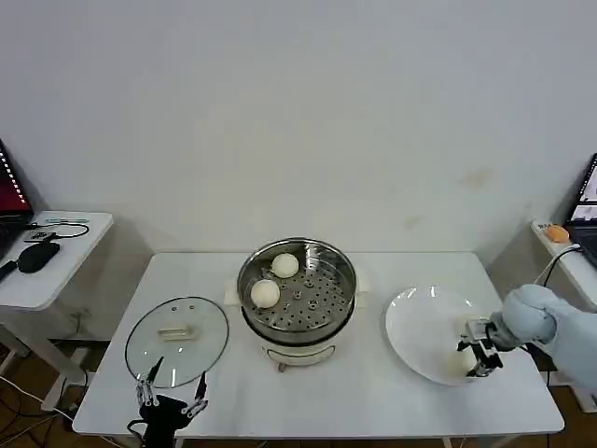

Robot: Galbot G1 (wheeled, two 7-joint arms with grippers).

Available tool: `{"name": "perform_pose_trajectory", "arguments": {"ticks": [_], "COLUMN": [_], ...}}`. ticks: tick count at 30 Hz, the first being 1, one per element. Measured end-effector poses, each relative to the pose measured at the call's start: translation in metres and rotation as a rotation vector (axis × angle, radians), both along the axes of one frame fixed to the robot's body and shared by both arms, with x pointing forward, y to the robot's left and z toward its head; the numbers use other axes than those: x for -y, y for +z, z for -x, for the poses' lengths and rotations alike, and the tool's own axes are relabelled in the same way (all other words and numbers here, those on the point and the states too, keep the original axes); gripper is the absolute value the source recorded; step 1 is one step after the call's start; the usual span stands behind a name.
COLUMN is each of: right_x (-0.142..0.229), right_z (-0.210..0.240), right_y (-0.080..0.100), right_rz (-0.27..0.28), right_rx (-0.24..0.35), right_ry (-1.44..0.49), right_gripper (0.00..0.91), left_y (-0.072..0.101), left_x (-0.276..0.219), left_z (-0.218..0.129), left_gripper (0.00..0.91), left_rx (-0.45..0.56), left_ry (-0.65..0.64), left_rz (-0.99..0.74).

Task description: Take steamed baozi put them in steamer then cover it.

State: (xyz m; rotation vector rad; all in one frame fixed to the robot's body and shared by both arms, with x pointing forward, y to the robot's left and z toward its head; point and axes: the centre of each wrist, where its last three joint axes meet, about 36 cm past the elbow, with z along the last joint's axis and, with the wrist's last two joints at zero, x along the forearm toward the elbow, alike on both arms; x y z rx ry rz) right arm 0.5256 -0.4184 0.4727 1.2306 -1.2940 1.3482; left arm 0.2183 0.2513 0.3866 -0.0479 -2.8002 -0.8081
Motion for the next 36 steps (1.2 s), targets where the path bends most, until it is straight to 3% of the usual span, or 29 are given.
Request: {"name": "perform_pose_trajectory", "arguments": {"ticks": [4,9,20,29,36], "right_x": [0.0,-0.002,-0.026,-0.091,-0.162], "right_z": [-0.004,-0.017,-0.063,-0.102,-0.118], "right_y": [0.013,0.042,0.13,0.196,0.214], "right_rz": [-0.007,-0.029,-0.114,-0.165,-0.177], "right_rx": [0.015,0.055,0.212,0.318,0.329], "right_ry": [-0.003,-0.009,0.011,0.122,0.267], "right_gripper": [0.605,0.605,0.605,0.605,0.605], "left_y": [0.001,0.002,0.007,0.008,0.008], "left_x": [-0.002,-0.002,-0.003,-0.005,-0.008], "left_z": [0.0,-0.001,-0.004,-0.005,-0.003], "left_gripper": [0.907,0.907,0.907,0.907,0.907], "left_rx": [0.002,0.004,0.02,0.023,0.02], "left_ry": [-0.001,-0.002,0.004,0.022,0.038], "left_rz": [-0.002,0.0,0.002,0.002,-0.001]}}
